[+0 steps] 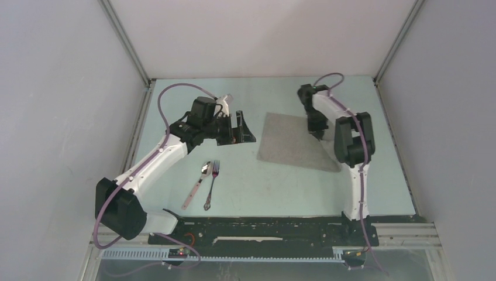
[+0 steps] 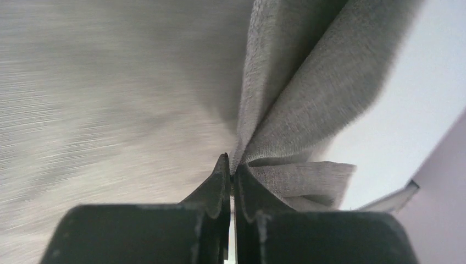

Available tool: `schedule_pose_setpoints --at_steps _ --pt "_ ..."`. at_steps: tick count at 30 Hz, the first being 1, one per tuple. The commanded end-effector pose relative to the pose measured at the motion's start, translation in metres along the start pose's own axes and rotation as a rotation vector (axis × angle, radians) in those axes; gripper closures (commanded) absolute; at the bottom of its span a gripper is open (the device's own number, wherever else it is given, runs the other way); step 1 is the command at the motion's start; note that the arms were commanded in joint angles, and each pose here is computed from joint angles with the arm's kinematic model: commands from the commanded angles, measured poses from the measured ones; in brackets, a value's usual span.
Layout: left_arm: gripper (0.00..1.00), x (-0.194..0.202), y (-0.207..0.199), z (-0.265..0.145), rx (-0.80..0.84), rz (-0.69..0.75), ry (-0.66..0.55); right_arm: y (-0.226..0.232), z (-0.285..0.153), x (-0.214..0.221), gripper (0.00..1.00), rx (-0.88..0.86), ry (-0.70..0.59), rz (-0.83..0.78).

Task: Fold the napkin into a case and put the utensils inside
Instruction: Fold the rectangle-folded napkin at the center of the board.

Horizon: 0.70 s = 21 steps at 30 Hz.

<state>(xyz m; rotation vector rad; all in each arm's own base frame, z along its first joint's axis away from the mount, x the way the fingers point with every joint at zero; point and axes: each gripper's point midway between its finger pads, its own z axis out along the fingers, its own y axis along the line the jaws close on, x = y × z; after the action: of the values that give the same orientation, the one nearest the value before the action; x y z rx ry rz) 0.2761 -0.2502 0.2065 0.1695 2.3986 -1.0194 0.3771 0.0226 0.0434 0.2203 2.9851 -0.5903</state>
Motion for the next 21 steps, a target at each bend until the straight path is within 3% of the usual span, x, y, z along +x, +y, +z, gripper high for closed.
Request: schedule_pose_setpoints --at_steps 1,6,10,21 --pt "0.01 -0.009 -0.005 -0.011 0.014 0.046 -0.051 0.079 -0.027 -0.004 1.00 -0.114 -0.024 -0.075" --pt "0.01 -0.010 -0.004 -0.013 0.013 0.045 -0.054 0.156 -0.048 -0.003 1.00 -0.269 -0.038 -0.158" --pt "0.02 -0.011 -0.003 -0.014 0.016 0.040 -0.056 0.188 -0.059 -0.002 1.00 -0.348 -0.051 -0.174" --pt "0.01 -0.018 0.002 -0.019 0.008 0.029 -0.079 0.211 -0.079 0.008 1.00 -0.511 -0.037 -0.220"
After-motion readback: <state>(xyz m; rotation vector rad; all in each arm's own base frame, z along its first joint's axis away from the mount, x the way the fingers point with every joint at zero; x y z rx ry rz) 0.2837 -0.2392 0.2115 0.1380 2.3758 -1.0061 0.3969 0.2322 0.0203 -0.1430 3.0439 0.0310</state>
